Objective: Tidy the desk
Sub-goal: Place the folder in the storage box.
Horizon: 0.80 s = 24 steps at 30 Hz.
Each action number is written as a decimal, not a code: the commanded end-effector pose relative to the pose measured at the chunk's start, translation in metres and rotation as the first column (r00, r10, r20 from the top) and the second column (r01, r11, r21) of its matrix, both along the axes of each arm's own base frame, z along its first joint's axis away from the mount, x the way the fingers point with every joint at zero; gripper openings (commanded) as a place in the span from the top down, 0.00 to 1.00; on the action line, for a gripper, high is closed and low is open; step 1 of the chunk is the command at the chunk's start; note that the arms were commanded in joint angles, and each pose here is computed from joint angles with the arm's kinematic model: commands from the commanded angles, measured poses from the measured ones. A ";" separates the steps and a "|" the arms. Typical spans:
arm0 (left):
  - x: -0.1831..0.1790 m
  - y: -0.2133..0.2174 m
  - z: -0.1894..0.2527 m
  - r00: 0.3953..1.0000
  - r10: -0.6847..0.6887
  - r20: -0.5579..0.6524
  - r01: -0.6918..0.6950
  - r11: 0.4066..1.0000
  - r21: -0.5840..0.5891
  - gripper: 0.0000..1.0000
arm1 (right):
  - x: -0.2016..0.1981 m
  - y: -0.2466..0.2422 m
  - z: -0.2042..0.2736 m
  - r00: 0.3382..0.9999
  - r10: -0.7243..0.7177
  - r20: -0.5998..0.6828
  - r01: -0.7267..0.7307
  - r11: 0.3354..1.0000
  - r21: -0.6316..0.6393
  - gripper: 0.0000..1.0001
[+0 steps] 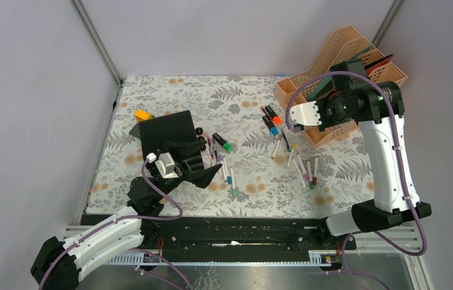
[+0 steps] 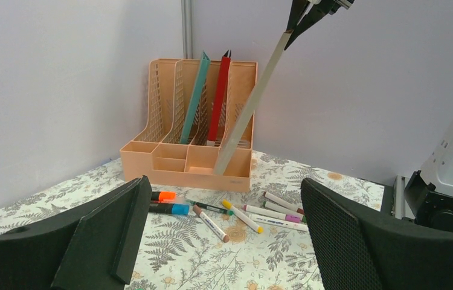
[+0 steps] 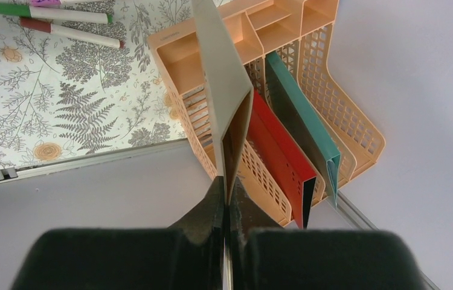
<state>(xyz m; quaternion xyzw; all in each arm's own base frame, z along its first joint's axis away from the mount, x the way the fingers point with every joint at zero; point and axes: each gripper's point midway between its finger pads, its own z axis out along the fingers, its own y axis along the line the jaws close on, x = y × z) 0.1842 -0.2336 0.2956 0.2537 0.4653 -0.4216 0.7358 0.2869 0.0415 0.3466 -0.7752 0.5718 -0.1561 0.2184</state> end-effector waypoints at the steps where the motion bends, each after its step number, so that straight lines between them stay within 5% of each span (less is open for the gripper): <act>1: -0.005 0.004 0.005 0.999 0.002 0.039 -0.001 1.000 -0.014 0.01 | 0.008 -0.010 0.006 0.999 -0.034 0.038 0.035 0.999 -0.034 1.00; 14: -0.006 0.004 0.004 0.999 -0.007 0.042 0.007 1.000 -0.010 0.01 | 0.037 -0.064 -0.008 0.999 -0.039 -0.008 0.038 0.995 -0.088 1.00; 24: -0.005 0.004 0.004 0.999 0.001 0.046 -0.001 1.000 -0.006 0.01 | 0.037 -0.041 0.003 0.997 0.077 0.030 -0.075 0.996 -0.055 1.00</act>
